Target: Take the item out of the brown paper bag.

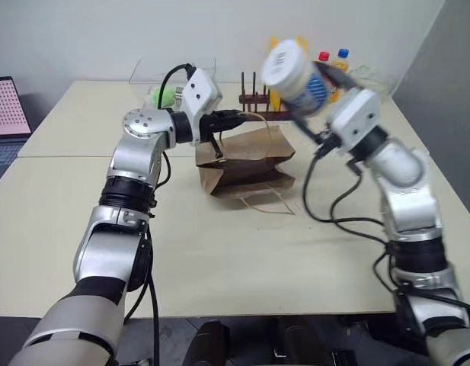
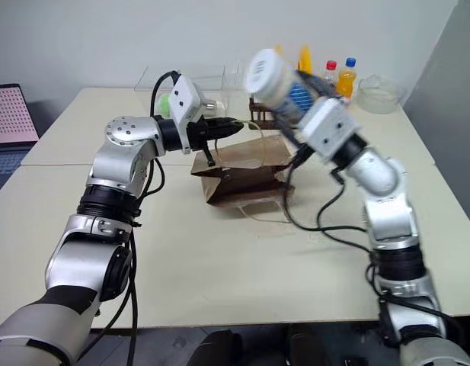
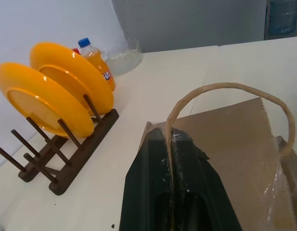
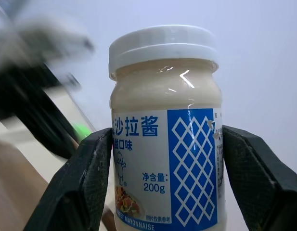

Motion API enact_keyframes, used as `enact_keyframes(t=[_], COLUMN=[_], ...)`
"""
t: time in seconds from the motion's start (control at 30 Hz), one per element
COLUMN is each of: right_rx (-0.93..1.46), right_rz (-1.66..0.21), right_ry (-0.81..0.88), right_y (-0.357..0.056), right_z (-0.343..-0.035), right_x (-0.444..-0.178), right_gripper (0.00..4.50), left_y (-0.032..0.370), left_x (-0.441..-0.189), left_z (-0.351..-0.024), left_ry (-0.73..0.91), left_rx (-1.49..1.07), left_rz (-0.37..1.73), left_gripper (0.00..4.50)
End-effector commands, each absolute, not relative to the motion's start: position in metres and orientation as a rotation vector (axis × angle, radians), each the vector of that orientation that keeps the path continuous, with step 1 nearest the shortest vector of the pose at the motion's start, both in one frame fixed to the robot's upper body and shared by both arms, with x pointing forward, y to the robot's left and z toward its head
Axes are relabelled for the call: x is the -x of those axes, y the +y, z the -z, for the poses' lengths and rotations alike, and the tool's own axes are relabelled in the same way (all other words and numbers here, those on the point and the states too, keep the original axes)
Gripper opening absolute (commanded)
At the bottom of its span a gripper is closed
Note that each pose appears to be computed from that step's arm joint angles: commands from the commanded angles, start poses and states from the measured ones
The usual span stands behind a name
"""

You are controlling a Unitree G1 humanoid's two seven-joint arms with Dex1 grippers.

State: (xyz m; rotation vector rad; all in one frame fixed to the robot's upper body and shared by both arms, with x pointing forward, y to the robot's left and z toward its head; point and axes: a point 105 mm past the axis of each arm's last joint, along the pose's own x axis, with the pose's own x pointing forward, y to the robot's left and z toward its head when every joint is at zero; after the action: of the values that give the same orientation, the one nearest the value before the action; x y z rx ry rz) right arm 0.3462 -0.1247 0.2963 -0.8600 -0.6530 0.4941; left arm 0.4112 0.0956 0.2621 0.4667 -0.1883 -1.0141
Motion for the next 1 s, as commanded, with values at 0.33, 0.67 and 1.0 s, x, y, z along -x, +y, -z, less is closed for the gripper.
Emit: enact_keyframes(t=[0.33, 0.67, 1.0], right_rx=[1.154, 1.128, 0.975], right_rz=[-0.662, -0.822, -0.817], right_ry=[0.078, 0.254, 0.184], right_y=[-0.22, -0.219, -0.217], right_z=[-0.171, -0.135, -0.18], right_x=[-0.37, -0.364, -0.344], right_gripper=[3.06, 4.49, 4.49], left_y=[0.091, 0.086, 0.085], left_x=[-0.405, -0.4, -0.399], left_z=[-0.277, -0.274, -0.273], left_ry=[-0.252, -0.257, -0.251], left_rx=[-0.474, -0.47, -0.452], left_rz=[1.022, 1.053, 1.064], left_gripper=[0.0, 0.0, 0.0])
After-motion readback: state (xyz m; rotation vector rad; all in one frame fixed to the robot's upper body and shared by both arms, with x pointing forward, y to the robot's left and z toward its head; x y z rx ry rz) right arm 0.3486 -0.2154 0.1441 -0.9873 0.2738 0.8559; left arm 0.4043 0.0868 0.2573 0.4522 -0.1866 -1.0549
